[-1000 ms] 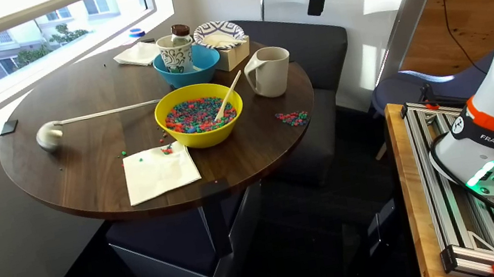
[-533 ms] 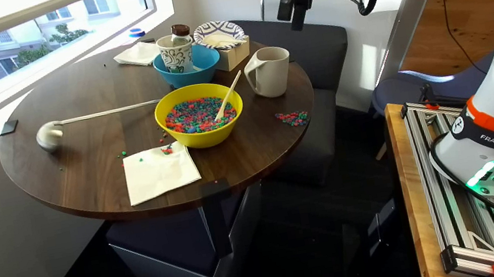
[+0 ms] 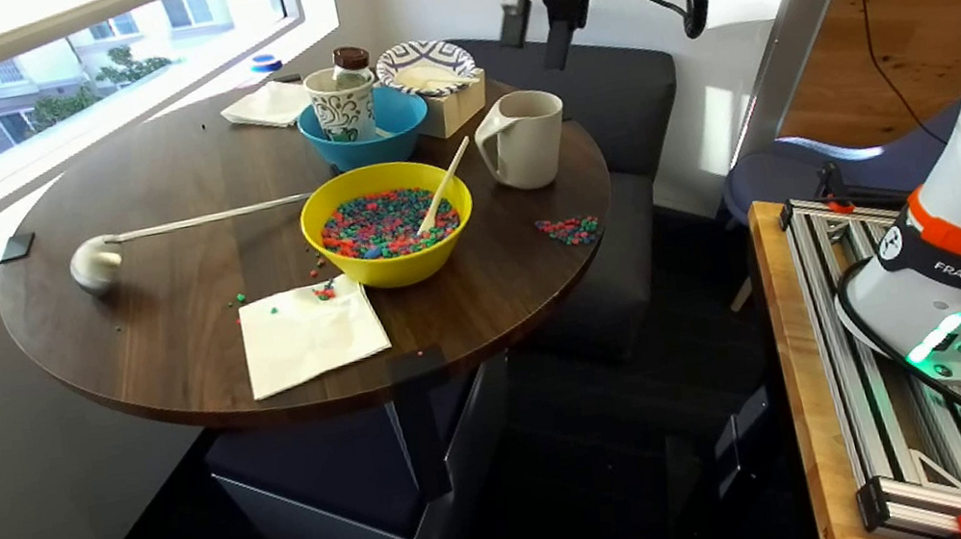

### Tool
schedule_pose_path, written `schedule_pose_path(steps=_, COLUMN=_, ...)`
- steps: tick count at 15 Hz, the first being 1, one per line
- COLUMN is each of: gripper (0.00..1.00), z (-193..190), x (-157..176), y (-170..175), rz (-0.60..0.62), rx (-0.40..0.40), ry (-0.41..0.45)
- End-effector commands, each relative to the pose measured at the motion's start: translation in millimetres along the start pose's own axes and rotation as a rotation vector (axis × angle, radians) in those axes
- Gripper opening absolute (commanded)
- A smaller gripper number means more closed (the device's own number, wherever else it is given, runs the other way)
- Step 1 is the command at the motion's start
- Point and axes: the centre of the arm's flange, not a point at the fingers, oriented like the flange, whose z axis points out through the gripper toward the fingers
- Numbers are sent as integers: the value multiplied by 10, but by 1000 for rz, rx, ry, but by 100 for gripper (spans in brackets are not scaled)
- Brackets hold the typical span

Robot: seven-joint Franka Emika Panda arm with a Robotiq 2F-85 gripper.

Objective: Put the spoon inside the mug

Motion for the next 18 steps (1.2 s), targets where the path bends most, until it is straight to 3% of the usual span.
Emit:
schedule_pose_path(steps=1, gripper=100, z=79, x=456, y=-220, rz=171, rx=-19, ry=110)
schedule_pose_path(steps=5, gripper=100, z=243, x=754, y=-330, rz=270, rx=-96, ry=160)
schedule_pose_path(steps=7, gripper=100, z=333, x=833, y=-366, rz=255, rx=-178, ry=138)
schedule_pose_path(steps=11, gripper=100, z=545, x=905, y=-368, rz=217, rx=-262, ry=62)
schedule_pose_path(steps=18, gripper=100, z=959, x=997, y=-311, rz=184, rx=-308, ry=-19)
